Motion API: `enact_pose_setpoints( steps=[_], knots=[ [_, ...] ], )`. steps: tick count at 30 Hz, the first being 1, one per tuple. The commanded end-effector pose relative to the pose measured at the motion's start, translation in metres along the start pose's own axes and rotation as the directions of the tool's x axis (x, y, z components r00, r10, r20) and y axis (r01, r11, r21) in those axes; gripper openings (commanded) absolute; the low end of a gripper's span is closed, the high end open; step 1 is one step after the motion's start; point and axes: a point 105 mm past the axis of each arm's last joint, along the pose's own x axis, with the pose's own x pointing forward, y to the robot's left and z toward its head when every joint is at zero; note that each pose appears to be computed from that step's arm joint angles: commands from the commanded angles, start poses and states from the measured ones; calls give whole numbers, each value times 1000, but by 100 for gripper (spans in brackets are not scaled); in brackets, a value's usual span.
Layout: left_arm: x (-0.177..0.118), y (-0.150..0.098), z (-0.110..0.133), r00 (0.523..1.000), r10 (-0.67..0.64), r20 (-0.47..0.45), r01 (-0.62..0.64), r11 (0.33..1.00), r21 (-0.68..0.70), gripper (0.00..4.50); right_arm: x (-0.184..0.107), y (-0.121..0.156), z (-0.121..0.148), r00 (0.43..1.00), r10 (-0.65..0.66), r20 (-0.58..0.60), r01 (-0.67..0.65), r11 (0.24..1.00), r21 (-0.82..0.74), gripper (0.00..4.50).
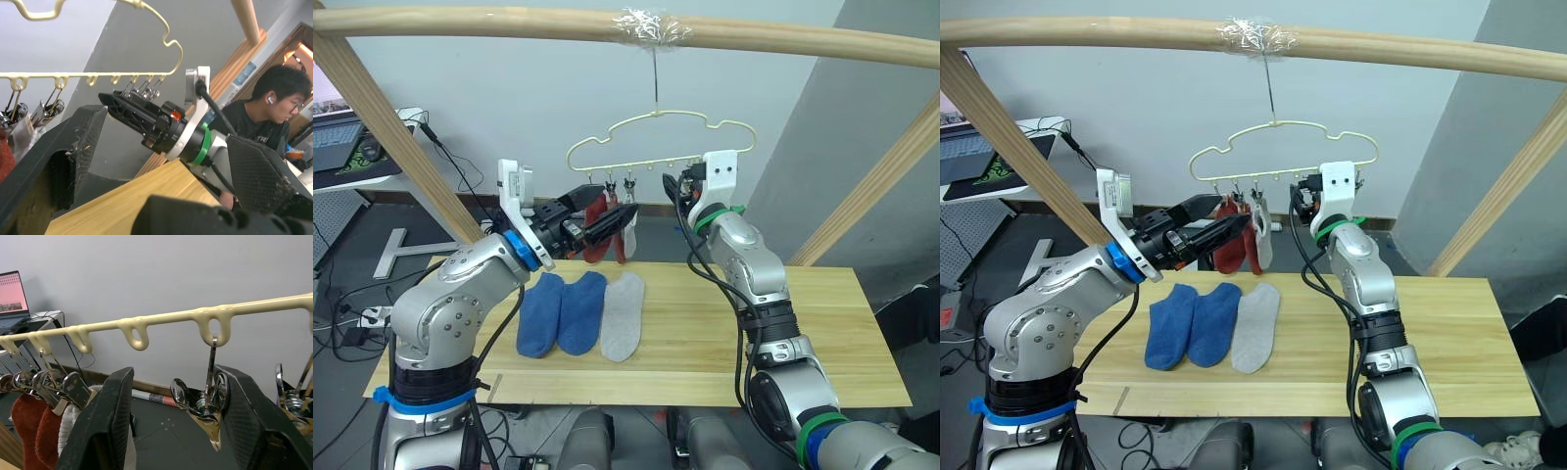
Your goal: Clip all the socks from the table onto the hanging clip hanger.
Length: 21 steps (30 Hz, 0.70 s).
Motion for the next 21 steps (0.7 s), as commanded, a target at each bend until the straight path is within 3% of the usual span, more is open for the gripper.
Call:
enact_pose_setpoints(
  steps=[1,8,11,17,21],
  knots=[
    [2,-10,13,998,-38,42,36,998,53,450,4,4,22,997,20,79,-21,1000,13,260],
    [4,-11,14,998,-44,46,42,998,49,450,5,5,23,996,25,84,-27,999,26,260],
    [4,-12,14,998,-45,46,43,998,48,450,6,3,22,996,15,85,-18,999,32,206],
    [3,-12,12,998,-45,44,43,998,45,450,6,0,20,997,11,82,-14,999,34,27],
    [3,-13,9,998,-47,38,45,998,40,450,5,0,21,996,14,84,-17,999,33,3]
  ],
)
